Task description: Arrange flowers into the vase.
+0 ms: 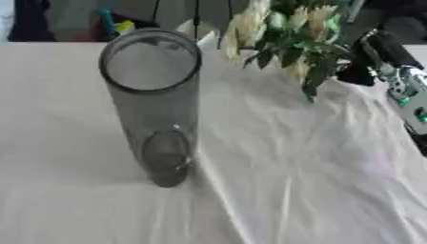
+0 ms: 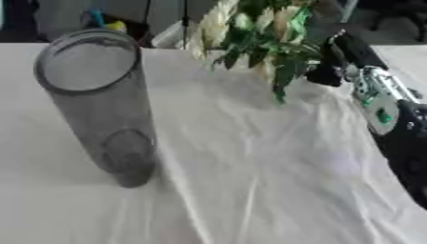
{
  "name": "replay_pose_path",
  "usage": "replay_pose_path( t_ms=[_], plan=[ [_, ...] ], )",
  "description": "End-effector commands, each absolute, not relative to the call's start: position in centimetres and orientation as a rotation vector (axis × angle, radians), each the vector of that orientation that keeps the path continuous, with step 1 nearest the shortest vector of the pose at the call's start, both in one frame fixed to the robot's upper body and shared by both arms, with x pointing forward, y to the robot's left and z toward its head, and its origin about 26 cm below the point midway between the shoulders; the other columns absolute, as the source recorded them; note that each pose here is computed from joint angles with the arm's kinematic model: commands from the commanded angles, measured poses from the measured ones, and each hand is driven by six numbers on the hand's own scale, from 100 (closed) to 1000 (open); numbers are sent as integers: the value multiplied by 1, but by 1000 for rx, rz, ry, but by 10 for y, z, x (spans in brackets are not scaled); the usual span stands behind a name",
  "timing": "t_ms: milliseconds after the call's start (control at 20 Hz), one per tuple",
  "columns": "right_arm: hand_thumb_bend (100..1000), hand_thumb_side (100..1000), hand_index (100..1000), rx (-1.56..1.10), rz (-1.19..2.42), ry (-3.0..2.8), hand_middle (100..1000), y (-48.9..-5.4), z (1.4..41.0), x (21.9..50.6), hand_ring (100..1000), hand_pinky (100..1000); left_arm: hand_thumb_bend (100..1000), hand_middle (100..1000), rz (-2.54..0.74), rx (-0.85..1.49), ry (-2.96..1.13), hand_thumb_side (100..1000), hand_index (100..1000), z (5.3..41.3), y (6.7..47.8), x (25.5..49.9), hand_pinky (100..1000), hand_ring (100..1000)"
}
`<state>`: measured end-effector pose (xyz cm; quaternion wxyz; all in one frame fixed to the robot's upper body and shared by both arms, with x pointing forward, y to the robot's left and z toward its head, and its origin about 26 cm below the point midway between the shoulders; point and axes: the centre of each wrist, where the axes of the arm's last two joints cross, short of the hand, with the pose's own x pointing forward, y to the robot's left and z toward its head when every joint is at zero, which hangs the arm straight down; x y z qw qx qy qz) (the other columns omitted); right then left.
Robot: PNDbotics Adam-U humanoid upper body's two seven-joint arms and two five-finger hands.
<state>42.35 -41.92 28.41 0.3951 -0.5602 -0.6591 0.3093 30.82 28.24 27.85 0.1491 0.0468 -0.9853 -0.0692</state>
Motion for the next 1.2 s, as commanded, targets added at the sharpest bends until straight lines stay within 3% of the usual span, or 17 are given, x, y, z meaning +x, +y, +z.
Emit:
replay_pose_path(
  t_ms=[50,200,250,300,450,500,550,1200],
  plan=[
    [100,587,100,-1444,683,-1764,100,-420,315,412,100,100,100,913,-224,137,-2858,1000,980,286,283,304,732,852],
    [100,585,100,-1406,608,-1825,100,-411,326,409,100,100,100,913,-227,137,-2856,1000,980,286,283,304,732,852],
    [100,643,100,-1393,585,-1847,100,-407,331,408,100,100,100,913,-227,137,-2855,1000,980,286,283,304,732,851],
    [100,578,100,-1375,558,-1874,100,-402,337,407,100,100,100,913,-228,137,-2854,1000,980,286,283,304,732,851],
    [100,574,100,-1301,468,-1978,100,-383,357,403,100,100,100,913,-232,136,-2849,1000,980,285,283,304,731,851],
    [158,684,100,-1271,436,-2014,100,-375,364,402,100,100,100,913,-234,136,-2848,1000,980,285,283,304,731,851],
    [100,571,100,-1234,402,-2056,100,-367,371,401,100,100,100,913,-234,135,-2847,1000,980,285,283,304,731,851],
    [100,546,100,-837,4,-2485,100,-259,426,390,100,100,100,913,-248,95,-2845,1000,979,286,278,305,732,852]
  ],
)
